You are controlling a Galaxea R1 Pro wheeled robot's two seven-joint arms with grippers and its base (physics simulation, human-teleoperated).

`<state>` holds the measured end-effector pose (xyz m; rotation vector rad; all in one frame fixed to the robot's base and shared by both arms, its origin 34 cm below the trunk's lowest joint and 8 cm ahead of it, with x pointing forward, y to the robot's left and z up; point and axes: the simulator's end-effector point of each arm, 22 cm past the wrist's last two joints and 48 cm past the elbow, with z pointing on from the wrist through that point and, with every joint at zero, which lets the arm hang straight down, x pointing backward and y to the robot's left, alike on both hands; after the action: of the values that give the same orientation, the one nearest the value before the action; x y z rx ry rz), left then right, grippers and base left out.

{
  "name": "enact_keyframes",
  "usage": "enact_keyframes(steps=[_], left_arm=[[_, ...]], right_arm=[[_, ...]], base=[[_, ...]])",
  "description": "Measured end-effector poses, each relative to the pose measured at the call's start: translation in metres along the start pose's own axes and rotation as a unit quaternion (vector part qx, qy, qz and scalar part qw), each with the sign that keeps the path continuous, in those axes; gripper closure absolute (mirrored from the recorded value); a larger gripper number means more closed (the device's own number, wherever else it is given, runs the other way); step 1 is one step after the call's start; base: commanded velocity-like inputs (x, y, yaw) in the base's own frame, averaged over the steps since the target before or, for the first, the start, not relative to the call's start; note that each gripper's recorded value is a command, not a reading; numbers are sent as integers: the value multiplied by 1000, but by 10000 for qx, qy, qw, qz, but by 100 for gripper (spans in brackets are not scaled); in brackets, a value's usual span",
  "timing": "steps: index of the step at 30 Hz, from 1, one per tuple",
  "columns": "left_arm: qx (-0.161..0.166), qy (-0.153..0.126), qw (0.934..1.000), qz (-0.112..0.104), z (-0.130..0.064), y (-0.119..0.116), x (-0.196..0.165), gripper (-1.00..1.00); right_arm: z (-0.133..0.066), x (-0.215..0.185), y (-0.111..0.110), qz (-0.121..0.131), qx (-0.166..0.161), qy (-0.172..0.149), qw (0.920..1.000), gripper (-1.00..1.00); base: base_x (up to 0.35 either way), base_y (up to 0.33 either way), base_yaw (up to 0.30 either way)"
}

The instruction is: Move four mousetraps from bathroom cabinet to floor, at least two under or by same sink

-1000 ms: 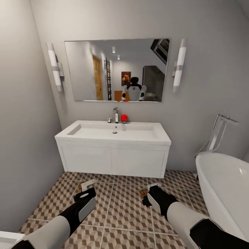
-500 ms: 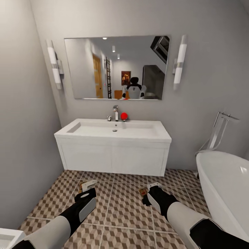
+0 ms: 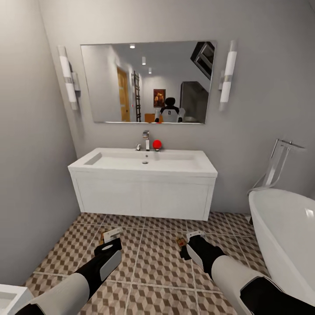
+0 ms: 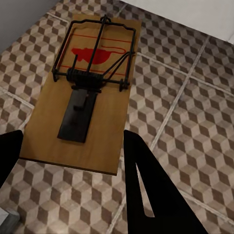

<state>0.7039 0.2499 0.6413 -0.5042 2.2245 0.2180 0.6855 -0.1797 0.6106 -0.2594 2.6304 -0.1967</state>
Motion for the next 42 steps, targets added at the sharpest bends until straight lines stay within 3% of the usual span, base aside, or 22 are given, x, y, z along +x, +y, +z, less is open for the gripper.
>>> enact_keyframes(steps=[17,28,31,33,36,38,42], left_arm=[[22,49,10000,32,18,0,30,100],[26,33,10000,41,29,1,48,100],[80,12,9999,127,31,-1,53,100],[255,11,9993,290,32,-9,59,100],[796,82,9949,613,31,-33,74,100],[1026,115,9922,696,31,-42,81,100],[1172,131,9902,747,34,-47,91,100]], right_arm=[[27,19,7,18,-11,0,10000,100],[43,31,12,21,-7,-11,10000,100],[48,34,13,23,-2,-18,10000,100],[51,36,13,24,-2,-22,10000,100],[55,39,14,21,1,-29,10000,100],[58,41,15,21,2,-34,10000,100],[64,46,17,23,5,-40,10000,100]], base=[[0,0,-8],[0,0,-213],[0,0,-232],[0,0,-227],[0,0,-193],[0,0,-111],[0,0,-45]])
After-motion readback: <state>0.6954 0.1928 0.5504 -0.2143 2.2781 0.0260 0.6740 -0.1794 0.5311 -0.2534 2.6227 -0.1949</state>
